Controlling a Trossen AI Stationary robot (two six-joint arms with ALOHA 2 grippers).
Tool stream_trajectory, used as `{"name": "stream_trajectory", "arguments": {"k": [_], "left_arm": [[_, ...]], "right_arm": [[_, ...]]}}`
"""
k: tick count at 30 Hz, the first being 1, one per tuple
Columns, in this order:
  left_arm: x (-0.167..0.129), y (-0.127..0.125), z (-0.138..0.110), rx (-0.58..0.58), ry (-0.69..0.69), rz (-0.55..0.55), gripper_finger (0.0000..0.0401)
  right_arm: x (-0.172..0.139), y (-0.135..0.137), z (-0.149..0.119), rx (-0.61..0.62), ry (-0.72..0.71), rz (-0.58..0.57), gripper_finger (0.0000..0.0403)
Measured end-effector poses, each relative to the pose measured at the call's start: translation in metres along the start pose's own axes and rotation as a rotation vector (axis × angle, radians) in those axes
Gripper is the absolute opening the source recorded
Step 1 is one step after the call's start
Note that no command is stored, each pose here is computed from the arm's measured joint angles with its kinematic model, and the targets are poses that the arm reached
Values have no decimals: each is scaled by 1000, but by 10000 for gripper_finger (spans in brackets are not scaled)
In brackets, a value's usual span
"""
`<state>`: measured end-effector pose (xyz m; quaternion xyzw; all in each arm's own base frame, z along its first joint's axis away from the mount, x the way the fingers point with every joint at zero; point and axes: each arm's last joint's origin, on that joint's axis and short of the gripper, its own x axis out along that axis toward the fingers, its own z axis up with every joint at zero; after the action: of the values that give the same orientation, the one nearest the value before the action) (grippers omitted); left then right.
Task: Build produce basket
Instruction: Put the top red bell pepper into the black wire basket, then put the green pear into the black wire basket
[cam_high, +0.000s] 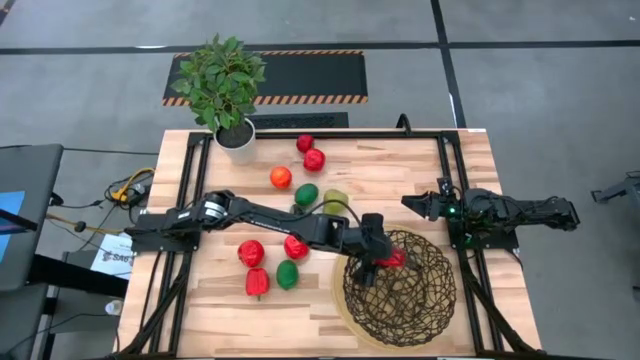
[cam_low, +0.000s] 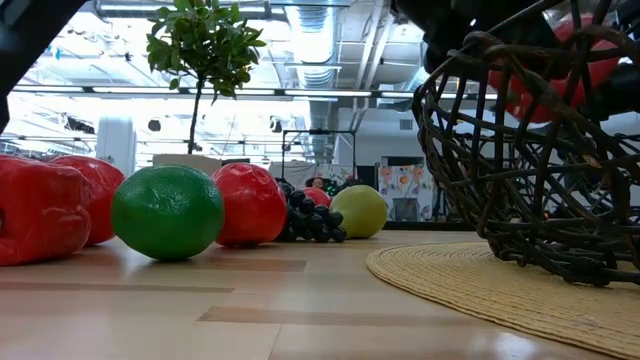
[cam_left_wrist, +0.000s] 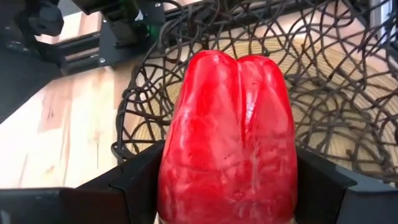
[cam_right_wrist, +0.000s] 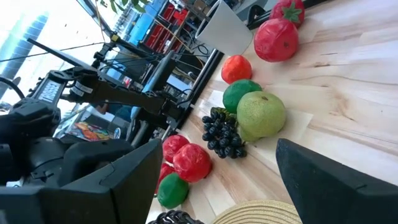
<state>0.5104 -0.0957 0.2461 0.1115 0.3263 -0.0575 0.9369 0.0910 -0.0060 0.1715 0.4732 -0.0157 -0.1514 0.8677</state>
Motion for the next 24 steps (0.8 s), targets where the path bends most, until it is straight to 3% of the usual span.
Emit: {"name": "stream_trajectory", "arguments": {"k": [7,12,16,18,21,24], "left_arm": [[0,-1,0,6,2,-3,309],[1,6,-1,-4,5,11,317],[-7,22,4,-128,30,21,318],[-24,39,16,-173,23,27,318],[-73,72,38,-227,11,71,318],[-121,102,44,-317,74,202,318]], "right_arm": [[0,0,0,0,0,-1,333],[0,0,0,0,0,-1,333],[0,0,0,0,0,-1,333],[0,0,0,0,0,-2,333],[0,0,0,0,0,-2,333],[0,0,0,0,0,-2,333]]}}
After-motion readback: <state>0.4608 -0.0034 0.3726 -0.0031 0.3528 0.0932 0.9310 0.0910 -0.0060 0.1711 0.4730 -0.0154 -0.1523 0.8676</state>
